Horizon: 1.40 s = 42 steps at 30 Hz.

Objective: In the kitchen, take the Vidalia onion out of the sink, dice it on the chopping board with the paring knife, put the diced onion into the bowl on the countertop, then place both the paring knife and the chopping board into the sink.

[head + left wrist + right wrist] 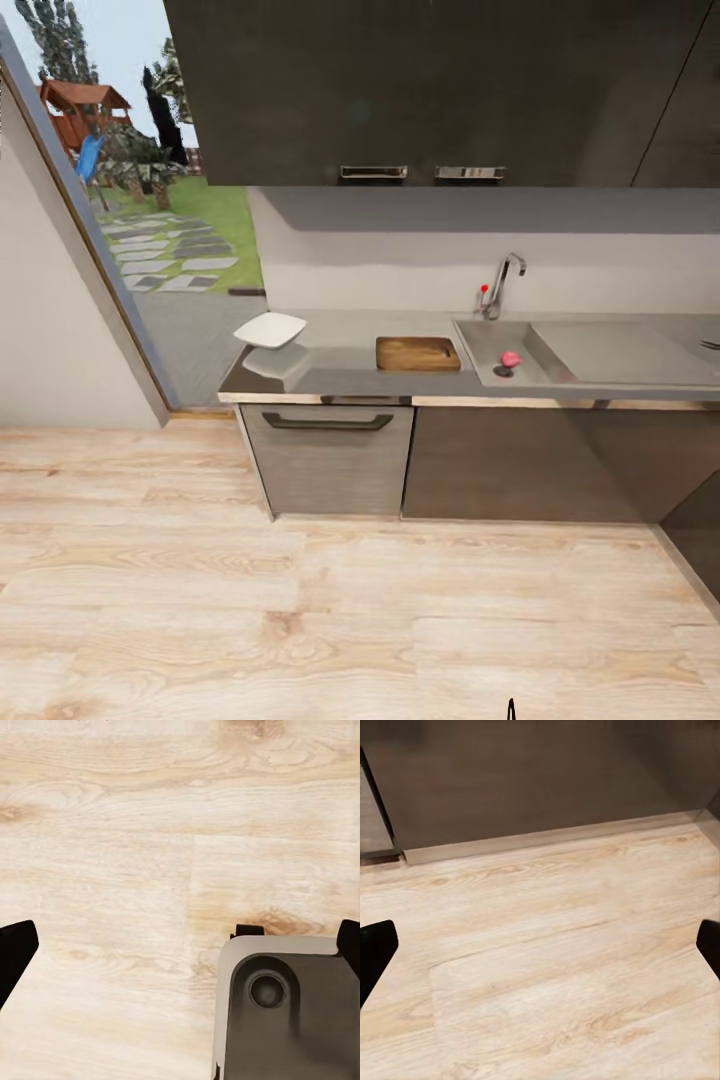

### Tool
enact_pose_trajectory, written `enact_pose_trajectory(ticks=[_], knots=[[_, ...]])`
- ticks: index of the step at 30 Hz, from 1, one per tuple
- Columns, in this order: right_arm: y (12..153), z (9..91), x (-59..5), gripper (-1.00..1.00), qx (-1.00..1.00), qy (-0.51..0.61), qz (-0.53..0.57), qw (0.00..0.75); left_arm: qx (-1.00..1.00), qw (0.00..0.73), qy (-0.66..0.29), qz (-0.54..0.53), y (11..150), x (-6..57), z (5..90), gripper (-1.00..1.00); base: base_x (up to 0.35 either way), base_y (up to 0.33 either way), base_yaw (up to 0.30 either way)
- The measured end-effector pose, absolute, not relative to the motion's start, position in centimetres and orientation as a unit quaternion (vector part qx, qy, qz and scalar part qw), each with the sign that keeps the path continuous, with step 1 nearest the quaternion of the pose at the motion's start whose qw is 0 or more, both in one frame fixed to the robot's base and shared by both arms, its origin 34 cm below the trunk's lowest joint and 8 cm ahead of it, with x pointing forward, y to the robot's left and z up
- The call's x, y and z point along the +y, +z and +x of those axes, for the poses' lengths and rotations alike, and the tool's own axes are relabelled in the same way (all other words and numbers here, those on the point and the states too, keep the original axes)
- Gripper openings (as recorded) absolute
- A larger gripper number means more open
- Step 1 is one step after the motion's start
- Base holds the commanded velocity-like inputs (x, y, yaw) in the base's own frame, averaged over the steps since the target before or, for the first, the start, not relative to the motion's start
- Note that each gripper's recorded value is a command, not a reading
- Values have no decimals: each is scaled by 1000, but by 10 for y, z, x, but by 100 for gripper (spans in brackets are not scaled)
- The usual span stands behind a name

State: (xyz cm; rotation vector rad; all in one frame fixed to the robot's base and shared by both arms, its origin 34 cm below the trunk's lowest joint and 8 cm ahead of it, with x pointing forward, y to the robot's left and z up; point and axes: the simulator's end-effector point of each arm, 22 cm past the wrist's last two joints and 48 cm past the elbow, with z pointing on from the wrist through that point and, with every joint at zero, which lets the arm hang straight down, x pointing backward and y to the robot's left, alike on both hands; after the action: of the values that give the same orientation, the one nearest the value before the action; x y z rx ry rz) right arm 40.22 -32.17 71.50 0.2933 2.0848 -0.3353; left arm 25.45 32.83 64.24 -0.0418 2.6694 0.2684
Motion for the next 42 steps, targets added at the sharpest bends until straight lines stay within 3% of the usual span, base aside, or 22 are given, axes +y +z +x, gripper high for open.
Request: enact_pose_trajectory(ticks=[42], knots=[[736,421,-322,100,838,-134,124,514,961,259,97,-17,653,329,278,100,0,0,0]])
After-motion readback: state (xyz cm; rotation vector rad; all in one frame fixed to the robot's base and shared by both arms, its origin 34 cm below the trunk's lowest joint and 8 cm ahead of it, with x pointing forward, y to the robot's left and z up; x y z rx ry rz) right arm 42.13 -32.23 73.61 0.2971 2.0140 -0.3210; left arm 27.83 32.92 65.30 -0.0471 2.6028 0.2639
